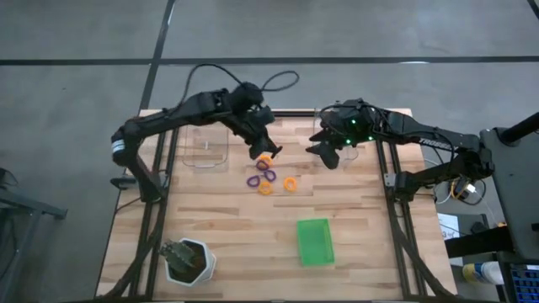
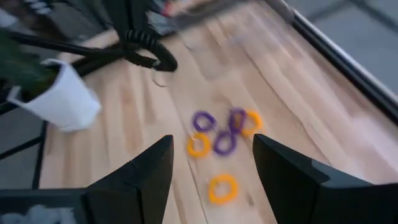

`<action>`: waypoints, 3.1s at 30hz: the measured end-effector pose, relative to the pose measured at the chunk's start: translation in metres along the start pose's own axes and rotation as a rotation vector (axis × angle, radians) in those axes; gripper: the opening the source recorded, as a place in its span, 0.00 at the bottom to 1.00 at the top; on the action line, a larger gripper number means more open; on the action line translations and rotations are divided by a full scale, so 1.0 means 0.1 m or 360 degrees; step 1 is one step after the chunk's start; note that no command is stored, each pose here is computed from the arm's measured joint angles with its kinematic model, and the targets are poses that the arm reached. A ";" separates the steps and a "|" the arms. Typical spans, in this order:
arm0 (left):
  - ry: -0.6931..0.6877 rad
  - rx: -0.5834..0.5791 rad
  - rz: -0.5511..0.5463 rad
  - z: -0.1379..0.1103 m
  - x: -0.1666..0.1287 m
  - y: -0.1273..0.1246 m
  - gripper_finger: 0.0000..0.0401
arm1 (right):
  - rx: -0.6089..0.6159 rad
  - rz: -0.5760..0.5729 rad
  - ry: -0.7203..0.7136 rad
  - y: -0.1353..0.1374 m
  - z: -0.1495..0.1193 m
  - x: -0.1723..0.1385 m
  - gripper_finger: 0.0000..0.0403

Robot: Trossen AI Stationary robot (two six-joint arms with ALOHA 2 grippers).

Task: Sort spring keychains
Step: Put the black spring keychain into the right transparent bin

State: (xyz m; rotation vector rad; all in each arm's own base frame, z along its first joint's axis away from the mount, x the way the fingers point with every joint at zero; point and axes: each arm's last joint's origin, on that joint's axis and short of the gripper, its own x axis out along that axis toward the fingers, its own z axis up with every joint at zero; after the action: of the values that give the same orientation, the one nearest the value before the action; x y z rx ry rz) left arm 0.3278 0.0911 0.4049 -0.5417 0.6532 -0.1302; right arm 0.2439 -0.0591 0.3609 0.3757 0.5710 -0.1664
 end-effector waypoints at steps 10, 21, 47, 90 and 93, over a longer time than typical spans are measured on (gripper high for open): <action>-0.0168 0.0061 -0.0309 0.08 -0.10 -0.32 0.00 | -0.0296 0.0217 -0.0342 0.31 0.15 0.00 0.53; -0.0269 0.0099 -0.0367 0.14 -0.08 -0.41 0.00 | -0.0360 0.0339 -0.0409 0.51 0.15 0.04 0.53; -0.0306 0.0039 -0.0308 0.16 -0.08 -0.39 0.27 | -0.0157 0.0380 -0.0247 0.48 0.10 0.20 0.03; -0.0332 -0.0072 0.0220 0.08 -0.08 -0.24 0.51 | 0.0645 -0.1121 0.1117 -1.71 -0.65 0.76 0.03; -0.0332 -0.0072 0.0220 0.08 -0.08 -0.24 0.51 | 0.0624 -0.1105 0.1195 -1.79 -0.72 0.84 0.04</action>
State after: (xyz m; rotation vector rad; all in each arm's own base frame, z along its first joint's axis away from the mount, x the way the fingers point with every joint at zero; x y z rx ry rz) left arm 0.3278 0.0764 0.4268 -0.5436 0.4888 0.0707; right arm 0.2328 -0.1995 0.2051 0.6133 1.4128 -0.8345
